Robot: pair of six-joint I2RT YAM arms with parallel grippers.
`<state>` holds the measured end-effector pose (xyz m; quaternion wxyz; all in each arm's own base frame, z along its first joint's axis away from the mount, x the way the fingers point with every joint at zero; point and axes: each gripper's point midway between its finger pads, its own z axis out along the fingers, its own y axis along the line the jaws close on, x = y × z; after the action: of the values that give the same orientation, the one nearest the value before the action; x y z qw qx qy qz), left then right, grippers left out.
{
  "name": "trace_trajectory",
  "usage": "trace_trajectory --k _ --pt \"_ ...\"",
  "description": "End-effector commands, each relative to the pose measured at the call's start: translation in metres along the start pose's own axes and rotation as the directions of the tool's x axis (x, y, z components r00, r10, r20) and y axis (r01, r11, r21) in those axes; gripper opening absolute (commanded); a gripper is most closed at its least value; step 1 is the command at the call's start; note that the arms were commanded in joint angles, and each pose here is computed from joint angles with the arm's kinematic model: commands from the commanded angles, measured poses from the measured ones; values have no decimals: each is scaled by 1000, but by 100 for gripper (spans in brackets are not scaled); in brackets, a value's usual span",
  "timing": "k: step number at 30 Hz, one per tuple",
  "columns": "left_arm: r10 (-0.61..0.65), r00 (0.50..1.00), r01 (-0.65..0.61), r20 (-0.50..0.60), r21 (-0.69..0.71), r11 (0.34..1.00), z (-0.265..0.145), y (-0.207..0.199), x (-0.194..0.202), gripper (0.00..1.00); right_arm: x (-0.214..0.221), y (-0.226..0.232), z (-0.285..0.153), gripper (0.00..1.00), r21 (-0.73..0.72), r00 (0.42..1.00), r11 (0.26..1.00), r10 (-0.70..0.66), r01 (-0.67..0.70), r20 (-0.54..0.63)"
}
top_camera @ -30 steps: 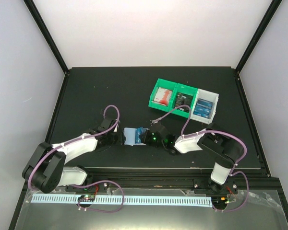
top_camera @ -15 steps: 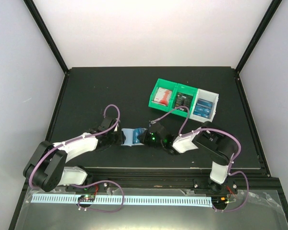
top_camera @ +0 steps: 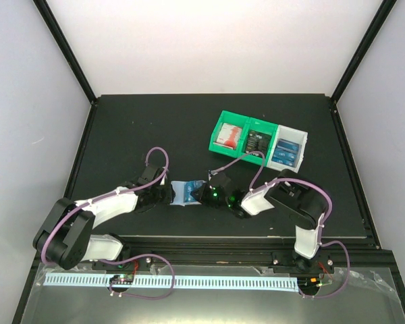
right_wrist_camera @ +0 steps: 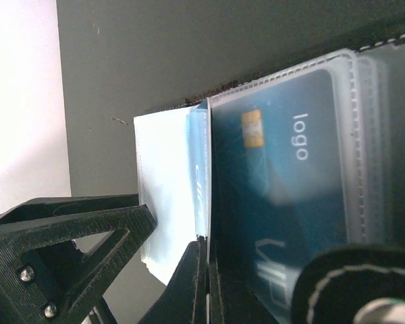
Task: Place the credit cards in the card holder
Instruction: Insert the credit card into the card holder.
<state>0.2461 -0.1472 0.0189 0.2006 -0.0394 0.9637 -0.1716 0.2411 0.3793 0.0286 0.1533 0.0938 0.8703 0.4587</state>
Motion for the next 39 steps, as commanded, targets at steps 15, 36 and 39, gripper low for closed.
trace_trajectory --k 15,36,39 --pt "0 999 -1 -52 -21 1000 6 6 12 33 14 -35 1 1 106 996 991 88 -85 -23" --pt "-18 999 18 -40 6 1000 1 2 10 34 16 -5 19 15 9 997 1000 -3 4 -73" --pt "-16 1000 17 -24 4 1000 -2 2 8 35 13 -1 9 22 27 998 999 -33 34 -46"
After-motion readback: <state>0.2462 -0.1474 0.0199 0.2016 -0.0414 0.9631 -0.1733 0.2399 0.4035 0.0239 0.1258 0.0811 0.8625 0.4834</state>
